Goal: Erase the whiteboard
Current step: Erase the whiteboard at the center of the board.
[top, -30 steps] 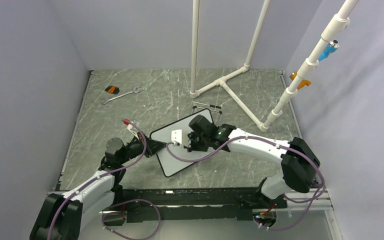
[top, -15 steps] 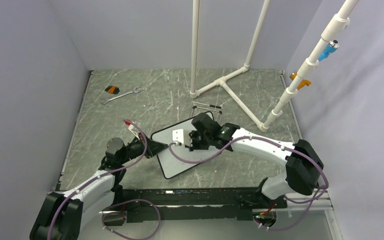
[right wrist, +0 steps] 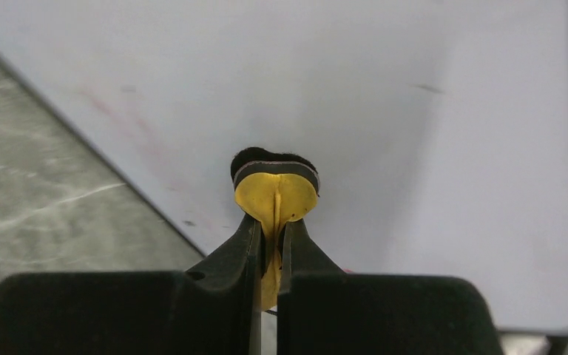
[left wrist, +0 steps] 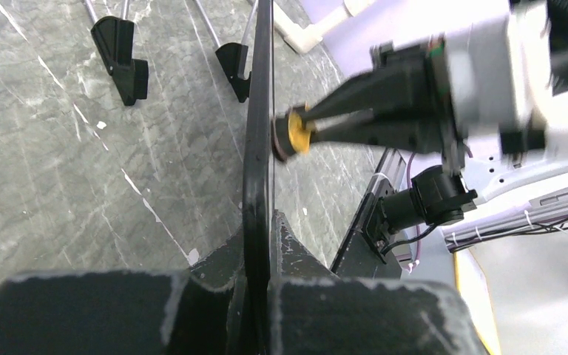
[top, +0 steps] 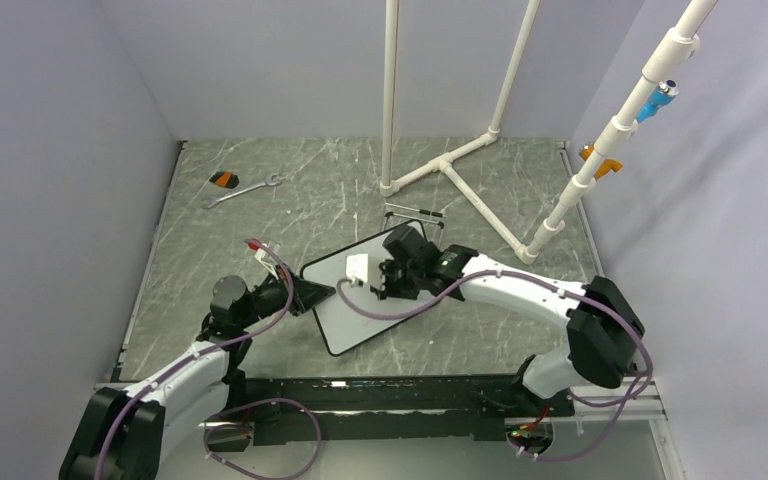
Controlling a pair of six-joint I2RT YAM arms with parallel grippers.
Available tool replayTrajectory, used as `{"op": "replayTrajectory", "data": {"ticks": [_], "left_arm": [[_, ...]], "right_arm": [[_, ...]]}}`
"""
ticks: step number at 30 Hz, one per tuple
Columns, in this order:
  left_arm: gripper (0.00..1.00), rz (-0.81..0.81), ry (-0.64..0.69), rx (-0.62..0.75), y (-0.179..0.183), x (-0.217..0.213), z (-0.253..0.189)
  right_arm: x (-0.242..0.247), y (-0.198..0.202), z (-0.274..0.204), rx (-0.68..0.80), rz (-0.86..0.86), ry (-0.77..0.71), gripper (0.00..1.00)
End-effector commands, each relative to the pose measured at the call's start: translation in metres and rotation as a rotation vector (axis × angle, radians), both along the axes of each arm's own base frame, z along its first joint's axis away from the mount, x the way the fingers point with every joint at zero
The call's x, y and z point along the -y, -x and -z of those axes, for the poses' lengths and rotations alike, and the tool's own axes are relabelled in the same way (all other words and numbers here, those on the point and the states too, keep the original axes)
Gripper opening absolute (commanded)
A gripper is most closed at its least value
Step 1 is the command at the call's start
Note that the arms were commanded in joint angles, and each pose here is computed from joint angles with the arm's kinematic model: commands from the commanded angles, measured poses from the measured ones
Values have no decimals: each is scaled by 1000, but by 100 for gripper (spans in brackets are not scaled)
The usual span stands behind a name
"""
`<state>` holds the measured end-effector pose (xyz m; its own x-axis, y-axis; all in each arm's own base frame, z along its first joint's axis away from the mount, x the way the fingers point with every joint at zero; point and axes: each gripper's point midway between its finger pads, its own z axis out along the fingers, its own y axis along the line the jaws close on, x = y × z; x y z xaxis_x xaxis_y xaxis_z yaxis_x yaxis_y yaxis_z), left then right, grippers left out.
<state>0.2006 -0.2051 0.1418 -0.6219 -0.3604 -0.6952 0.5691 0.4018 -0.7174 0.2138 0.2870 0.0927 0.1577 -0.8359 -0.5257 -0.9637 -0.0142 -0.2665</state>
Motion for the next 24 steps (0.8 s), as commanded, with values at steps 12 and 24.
{"op": "replayTrajectory", "data": {"ticks": [12, 24], "left_arm": [[0, 69, 29, 91, 8, 7, -21], [0, 70, 23, 97, 9, 6, -21]], "right_arm": [[0, 32, 1, -47, -225, 10, 0], [-8, -20, -22, 72, 52, -83, 0]]}}
